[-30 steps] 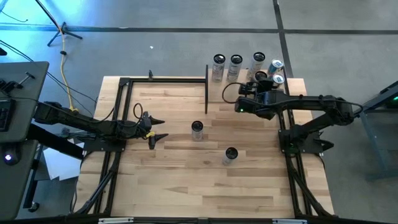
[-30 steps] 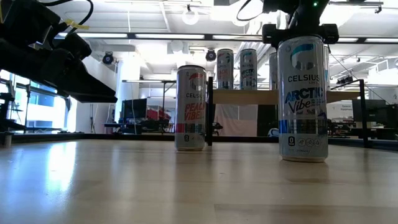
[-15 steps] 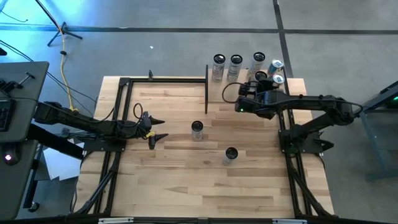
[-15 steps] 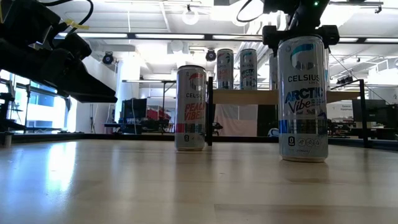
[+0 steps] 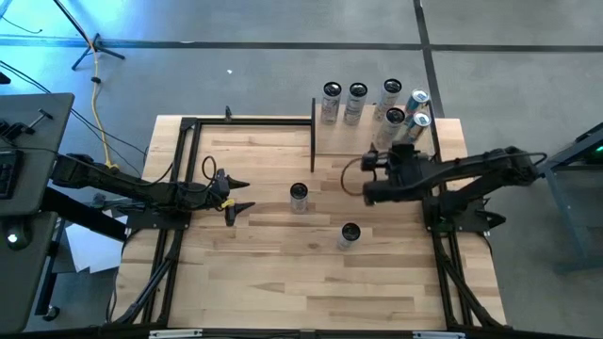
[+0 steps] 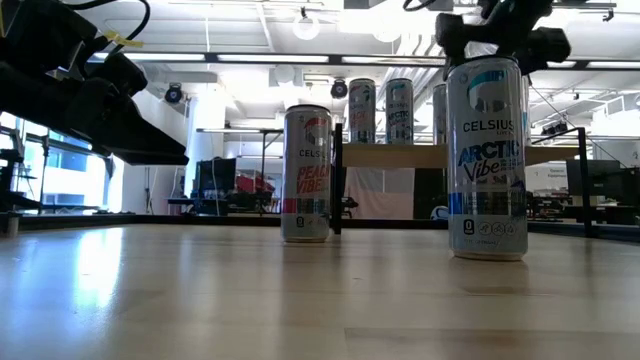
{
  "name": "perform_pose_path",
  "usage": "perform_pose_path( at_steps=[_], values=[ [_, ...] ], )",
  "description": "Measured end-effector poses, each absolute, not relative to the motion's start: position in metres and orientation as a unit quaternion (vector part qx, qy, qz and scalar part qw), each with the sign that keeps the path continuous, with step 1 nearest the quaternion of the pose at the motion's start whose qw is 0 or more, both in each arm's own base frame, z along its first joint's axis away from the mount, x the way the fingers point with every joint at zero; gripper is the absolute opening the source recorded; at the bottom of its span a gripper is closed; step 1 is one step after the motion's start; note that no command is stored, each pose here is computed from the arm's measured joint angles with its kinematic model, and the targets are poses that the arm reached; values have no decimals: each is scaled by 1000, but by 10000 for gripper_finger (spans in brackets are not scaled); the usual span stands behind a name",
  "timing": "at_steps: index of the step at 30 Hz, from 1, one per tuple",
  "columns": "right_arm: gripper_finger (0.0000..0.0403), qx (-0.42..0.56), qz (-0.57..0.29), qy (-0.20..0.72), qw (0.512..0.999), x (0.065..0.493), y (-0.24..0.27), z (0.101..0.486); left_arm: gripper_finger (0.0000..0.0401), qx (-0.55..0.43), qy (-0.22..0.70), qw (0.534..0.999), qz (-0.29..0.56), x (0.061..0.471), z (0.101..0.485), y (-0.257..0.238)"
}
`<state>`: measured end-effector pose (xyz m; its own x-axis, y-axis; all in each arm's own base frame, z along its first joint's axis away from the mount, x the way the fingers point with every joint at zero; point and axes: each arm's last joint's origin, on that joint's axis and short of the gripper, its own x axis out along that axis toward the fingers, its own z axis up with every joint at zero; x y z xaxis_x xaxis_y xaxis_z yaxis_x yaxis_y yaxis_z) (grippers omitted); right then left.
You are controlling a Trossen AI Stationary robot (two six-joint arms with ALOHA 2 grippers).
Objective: Place canned beverage on shelf
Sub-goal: Put the white blue soda can on the shelf aligned with the white blue soda can
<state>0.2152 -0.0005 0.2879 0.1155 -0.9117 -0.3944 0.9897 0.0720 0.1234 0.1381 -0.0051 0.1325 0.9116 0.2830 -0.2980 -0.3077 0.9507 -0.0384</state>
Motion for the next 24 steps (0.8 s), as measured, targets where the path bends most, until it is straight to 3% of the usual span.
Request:
perform_pose_path(
  at_steps=[10, 24],
  values=[
    [389, 241, -562, 195, 767, 205, 56, 283, 305, -42, 146, 977, 152, 138, 132, -5],
    [388, 316, -389, 162, 850, 208, 124, 288, 305, -42, 146, 977, 151, 138, 132, -5]
  ],
)
